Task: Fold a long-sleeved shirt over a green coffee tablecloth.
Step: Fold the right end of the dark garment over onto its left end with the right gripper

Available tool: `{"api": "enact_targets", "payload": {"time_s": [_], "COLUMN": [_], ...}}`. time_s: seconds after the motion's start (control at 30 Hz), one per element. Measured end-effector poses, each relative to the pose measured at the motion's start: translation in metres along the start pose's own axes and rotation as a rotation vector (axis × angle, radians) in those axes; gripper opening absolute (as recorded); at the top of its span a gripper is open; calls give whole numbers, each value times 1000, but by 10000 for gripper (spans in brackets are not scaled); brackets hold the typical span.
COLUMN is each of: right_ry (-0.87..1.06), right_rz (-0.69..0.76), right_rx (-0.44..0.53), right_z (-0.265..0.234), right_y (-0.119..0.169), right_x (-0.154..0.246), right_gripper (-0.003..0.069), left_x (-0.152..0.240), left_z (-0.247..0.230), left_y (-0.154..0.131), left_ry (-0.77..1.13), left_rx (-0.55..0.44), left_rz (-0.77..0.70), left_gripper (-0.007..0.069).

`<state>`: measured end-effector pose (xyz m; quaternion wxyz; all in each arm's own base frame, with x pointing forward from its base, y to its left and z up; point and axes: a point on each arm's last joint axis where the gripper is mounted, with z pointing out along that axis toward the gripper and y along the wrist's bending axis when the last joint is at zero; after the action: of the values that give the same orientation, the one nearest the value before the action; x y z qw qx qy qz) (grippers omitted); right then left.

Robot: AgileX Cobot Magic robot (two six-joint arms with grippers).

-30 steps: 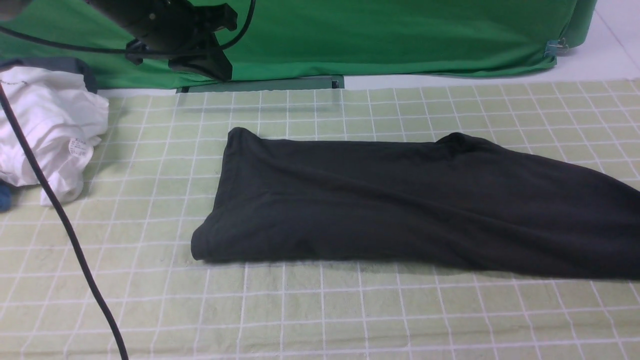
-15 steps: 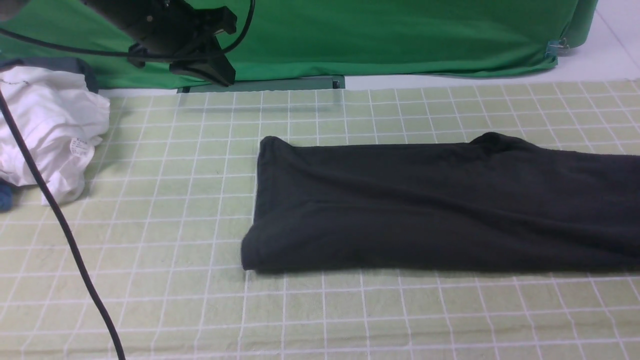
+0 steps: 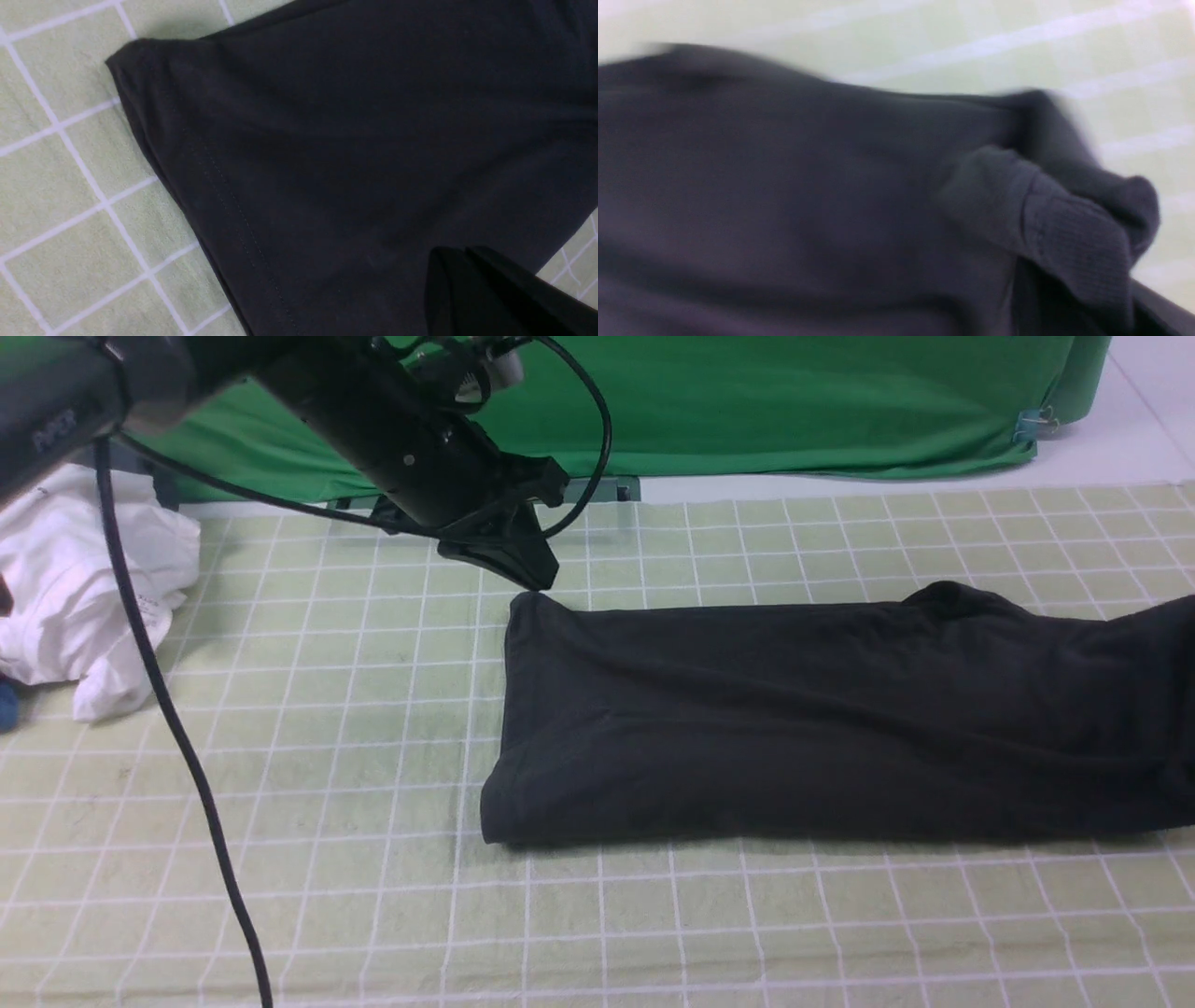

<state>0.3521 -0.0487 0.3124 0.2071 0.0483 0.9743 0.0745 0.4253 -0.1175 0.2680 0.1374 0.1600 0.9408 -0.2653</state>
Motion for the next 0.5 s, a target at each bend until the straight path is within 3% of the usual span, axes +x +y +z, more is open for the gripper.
{"api": "enact_targets", "payload": {"time_s": [0.07, 0.17, 0.33, 0.5], "right_ry": [-25, -59, -110, -126], "right_rz": [-58, -161, -278, -322], "right_rx": [-180, -319, -453, -507], "right_z": [1, 4, 16, 44], "right_y": [49, 109, 204, 262], "right_x": [-1, 4, 25, 48], "right_gripper": [62, 62, 62, 62], "left_x": [-2, -5, -5, -4], "left_z": [-8, -21, -39, -43], "left_y": [9, 25, 49, 54], "left_ry": [-18, -60, -115, -125], "left_rx": [-12, -18, -4, -1], "left_rz": [-23, -63, -136, -152], "left_gripper": [13, 13, 13, 13]}}
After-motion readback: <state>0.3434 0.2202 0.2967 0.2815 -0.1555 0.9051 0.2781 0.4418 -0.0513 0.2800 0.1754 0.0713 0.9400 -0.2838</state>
